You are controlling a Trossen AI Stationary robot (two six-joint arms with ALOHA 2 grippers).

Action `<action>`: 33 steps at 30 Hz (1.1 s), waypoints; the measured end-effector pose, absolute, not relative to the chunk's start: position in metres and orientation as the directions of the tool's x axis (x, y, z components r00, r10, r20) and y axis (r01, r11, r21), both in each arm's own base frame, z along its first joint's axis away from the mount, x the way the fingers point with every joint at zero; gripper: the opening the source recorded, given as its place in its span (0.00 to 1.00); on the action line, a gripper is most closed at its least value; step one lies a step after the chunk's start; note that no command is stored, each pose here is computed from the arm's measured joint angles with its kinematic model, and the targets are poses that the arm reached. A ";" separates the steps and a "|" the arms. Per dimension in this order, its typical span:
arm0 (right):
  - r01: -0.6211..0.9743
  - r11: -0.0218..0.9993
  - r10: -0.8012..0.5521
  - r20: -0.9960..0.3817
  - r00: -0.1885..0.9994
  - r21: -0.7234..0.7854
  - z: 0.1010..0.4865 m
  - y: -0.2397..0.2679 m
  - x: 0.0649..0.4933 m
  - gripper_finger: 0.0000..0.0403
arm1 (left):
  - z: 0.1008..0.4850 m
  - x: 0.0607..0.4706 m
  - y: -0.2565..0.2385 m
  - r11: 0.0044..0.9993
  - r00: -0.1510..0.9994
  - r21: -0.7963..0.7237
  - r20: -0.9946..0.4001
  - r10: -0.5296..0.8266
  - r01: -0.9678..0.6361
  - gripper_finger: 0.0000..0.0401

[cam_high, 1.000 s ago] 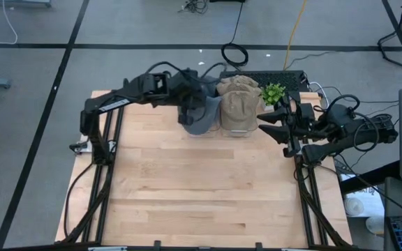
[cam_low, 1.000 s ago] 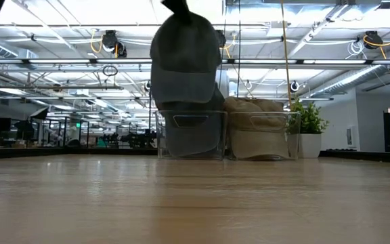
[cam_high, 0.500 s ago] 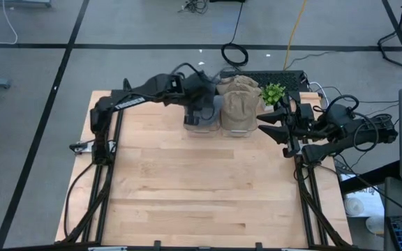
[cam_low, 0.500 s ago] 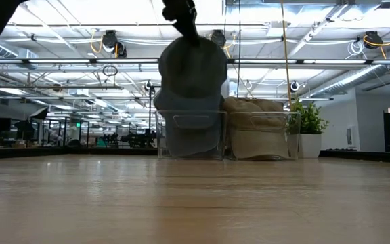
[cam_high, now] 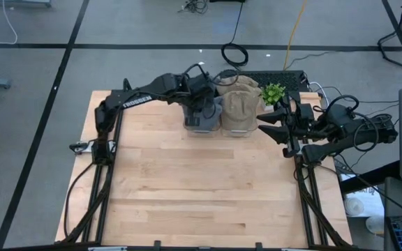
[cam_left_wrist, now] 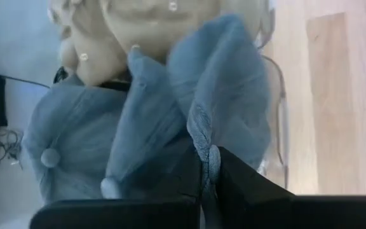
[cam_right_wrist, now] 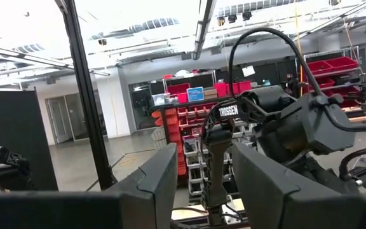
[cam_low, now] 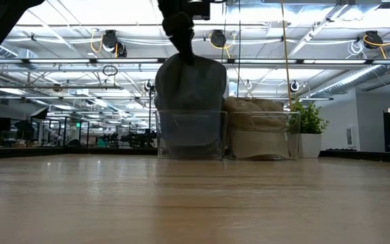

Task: Pick & Place hat
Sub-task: Put the blue cap into the left transparent bin

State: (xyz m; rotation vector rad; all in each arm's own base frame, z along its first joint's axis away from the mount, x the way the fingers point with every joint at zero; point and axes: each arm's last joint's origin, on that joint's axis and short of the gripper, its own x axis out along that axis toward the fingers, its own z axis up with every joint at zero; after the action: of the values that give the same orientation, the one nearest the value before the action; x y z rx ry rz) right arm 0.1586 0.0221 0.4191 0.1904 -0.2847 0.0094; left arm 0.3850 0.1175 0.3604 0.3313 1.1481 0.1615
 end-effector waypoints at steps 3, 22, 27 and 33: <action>-0.035 0.983 -0.018 0.280 0.960 0.182 0.419 0.022 0.159 0.35 | 0.352 0.384 0.123 0.943 0.382 0.332 -0.876 0.295 0.033 0.06; -0.029 0.986 -0.018 0.280 0.960 0.164 0.419 0.022 0.159 0.35 | 0.395 0.351 0.109 0.988 0.583 0.104 -0.798 0.153 -0.118 0.62; -0.029 0.986 -0.018 0.277 0.961 0.164 0.419 0.022 0.160 0.35 | 0.402 0.348 0.097 0.996 0.640 -0.083 -0.764 -0.088 0.037 0.66; -0.028 0.986 -0.017 0.272 0.962 0.163 0.418 0.023 0.161 0.35 | 0.392 0.348 0.093 0.989 0.571 -0.117 -0.808 -0.146 0.087 0.60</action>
State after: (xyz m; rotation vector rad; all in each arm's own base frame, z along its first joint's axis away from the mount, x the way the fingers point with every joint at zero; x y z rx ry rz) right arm 0.1612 0.0225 0.4179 0.1665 -0.2758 0.0054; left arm 0.3476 0.0930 0.3918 -0.0663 0.9538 -0.1368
